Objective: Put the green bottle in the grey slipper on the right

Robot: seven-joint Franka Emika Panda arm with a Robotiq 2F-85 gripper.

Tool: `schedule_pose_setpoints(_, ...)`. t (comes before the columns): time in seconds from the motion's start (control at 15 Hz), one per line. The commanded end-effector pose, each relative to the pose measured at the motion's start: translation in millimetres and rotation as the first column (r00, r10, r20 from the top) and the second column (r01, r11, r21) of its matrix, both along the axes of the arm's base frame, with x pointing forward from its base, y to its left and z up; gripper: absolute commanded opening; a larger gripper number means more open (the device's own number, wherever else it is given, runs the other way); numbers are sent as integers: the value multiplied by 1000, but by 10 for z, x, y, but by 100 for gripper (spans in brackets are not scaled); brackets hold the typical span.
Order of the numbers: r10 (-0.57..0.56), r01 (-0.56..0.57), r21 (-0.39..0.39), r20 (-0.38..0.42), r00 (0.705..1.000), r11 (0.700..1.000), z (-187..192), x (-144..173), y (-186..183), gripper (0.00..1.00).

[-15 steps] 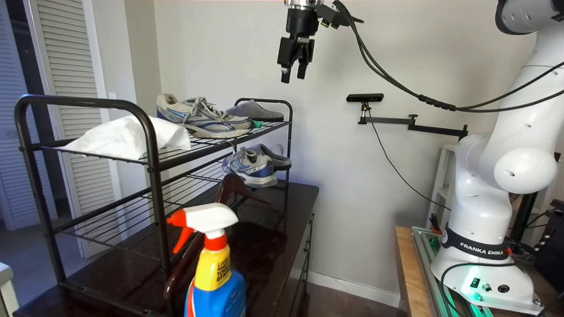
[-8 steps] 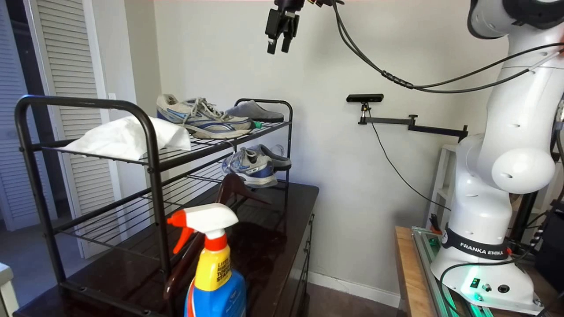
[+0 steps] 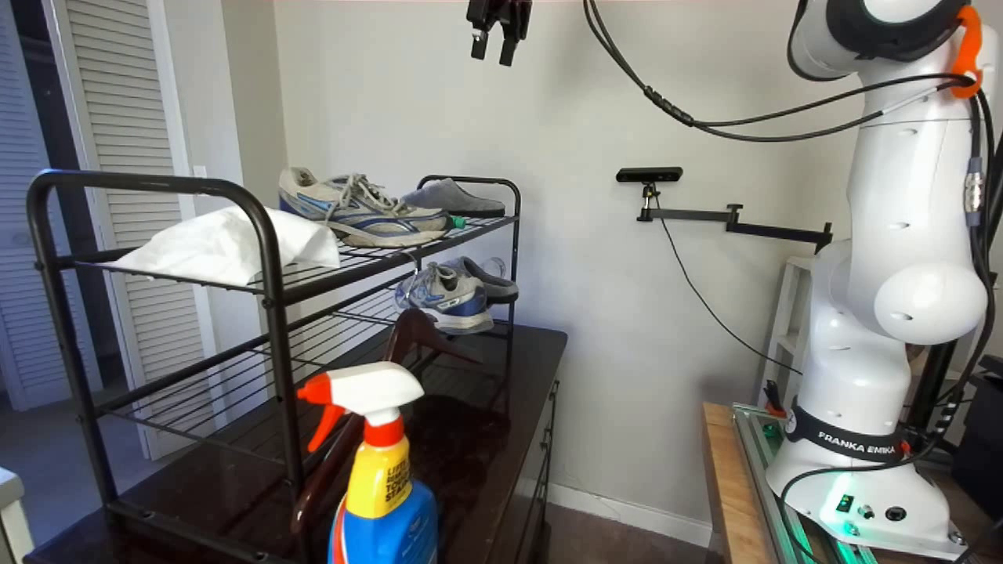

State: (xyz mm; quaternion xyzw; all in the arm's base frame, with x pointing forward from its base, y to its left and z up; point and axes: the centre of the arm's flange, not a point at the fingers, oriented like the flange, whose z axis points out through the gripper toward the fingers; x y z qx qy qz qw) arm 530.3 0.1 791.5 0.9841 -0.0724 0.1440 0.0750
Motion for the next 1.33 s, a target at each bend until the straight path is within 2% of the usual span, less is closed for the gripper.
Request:
schedule_pose_setpoints(0.0,0,0,3,2,1000,1000,20,5,2,100)
schedule_pose_setpoints(0.2,0,0,5,0,1000,1000,12,39,3,100)
schedule_pose_setpoints(0.27,15,-14,-27,43,999,1000,-31,160,-74,100)
schedule_pose_setpoints(0.53,25,-22,-31,113,993,999,-131,553,-403,100)
schedule_pose_setpoints(0.87,128,-126,38,-53,990,991,-546,930,-834,100)
schedule_pose_setpoints(1.0,153,-149,51,-84,985,988,-734,1072,-904,100)
schedule_pose_setpoints(1.27,69,-61,53,-181,981,997,-1174,1464,-908,100)
